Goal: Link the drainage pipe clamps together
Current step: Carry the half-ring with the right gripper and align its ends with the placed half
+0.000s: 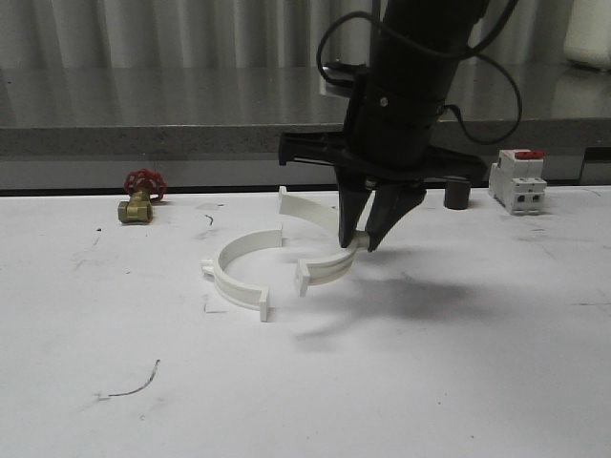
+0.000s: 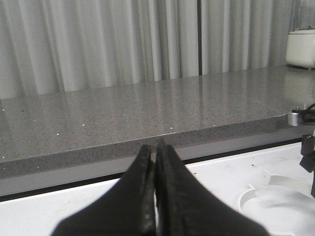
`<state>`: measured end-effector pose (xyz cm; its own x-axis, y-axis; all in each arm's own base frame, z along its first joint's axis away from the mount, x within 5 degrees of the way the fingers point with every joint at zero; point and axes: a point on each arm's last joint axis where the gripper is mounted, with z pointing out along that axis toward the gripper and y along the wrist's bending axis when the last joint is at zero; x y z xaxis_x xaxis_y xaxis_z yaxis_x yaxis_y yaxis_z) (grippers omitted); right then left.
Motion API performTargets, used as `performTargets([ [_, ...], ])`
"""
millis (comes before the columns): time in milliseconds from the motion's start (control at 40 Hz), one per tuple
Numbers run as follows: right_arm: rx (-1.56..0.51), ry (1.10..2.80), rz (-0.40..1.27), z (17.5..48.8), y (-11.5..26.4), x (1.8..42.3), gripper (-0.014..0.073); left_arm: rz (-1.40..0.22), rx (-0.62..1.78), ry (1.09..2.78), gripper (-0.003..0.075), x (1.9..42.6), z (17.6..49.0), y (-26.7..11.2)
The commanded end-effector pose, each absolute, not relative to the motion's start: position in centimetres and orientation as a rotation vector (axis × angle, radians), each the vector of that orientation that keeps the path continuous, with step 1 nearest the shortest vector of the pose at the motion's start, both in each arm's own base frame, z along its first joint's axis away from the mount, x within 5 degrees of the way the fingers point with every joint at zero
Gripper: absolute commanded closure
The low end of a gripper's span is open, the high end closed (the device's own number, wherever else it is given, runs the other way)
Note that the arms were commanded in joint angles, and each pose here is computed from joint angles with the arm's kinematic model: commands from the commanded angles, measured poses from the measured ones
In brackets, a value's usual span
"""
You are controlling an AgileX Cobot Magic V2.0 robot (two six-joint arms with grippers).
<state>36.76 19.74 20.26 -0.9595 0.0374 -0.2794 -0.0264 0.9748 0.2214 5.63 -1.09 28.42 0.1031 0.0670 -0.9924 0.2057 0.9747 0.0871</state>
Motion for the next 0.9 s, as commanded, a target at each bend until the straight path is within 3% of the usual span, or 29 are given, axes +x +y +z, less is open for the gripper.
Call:
performTargets([
  [0,0.062,2.708,0.379,23.2,19.8,37.4,0.0436,-0.124,0.233,1.370,0.0741,5.4,30.0,-1.3],
  [400,0.113,2.733,0.364,20.4,20.2,38.3,0.0436,-0.124,0.233,1.370,0.0741,5.4,30.0,-1.3],
  [875,0.164,2.691,0.411,20.6,20.4,38.7,0.0436,-0.124,0.233,1.370,0.0741,5.4,30.0,-1.3],
])
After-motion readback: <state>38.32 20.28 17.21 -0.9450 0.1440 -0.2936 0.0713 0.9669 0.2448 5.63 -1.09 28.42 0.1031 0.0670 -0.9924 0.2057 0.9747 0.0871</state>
